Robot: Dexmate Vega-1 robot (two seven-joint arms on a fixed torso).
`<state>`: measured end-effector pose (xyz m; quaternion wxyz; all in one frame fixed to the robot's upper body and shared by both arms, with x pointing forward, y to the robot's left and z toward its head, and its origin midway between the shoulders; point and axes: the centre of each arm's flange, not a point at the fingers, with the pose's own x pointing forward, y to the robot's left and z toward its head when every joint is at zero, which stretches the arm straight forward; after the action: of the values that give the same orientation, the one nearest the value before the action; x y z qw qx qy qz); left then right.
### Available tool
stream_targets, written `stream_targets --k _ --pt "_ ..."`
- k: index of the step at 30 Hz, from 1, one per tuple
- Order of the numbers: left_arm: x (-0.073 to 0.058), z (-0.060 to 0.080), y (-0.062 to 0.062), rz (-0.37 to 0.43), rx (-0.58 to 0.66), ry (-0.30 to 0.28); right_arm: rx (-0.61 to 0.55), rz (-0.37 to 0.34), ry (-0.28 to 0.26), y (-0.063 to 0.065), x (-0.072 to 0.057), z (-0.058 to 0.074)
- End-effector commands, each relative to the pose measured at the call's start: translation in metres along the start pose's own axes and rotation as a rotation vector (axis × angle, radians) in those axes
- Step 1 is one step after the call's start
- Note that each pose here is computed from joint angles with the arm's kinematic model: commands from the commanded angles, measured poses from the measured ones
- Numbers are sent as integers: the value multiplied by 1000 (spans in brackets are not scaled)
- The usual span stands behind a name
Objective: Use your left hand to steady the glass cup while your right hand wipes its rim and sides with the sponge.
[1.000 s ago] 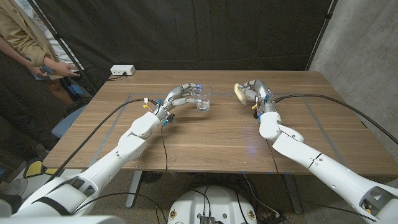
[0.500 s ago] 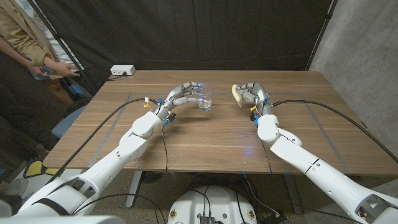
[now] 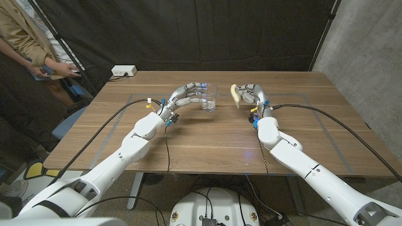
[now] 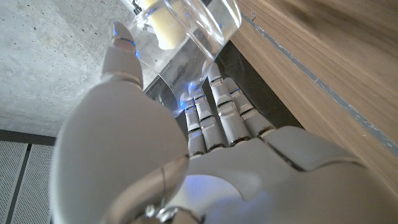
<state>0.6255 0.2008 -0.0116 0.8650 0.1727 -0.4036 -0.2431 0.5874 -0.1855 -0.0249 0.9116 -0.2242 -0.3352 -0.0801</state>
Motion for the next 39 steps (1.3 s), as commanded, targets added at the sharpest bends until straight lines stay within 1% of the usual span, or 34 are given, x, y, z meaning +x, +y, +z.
stream_targets --k 1,5,9,14,18,23,25,30,34,39 --pt "-2 0 -5 -14 -7 3 142 -4 -3 8 -2 4" --pt "-2 -1 -6 -13 -9 3 156 -8 -16 9 -1 6" --pt "-2 0 -7 -19 -6 3 198 -23 -22 9 -1 8" --pt "-1 -1 -10 -28 -6 1 210 -26 -18 8 -1 14" --pt "-1 0 -12 -30 -6 2 194 -33 -26 9 -3 22" --pt "0 0 -15 -36 -6 4 208 -54 2 9 -6 30" --pt "1 0 -16 -36 -5 3 208 -64 4 9 -7 34" --pt "1 2 -17 -37 -1 2 184 -71 -21 10 -10 44" --pt "0 4 -18 -37 1 0 168 -77 -39 12 -11 49" --pt "1 5 -20 -41 0 -3 153 -81 -63 13 -13 58"
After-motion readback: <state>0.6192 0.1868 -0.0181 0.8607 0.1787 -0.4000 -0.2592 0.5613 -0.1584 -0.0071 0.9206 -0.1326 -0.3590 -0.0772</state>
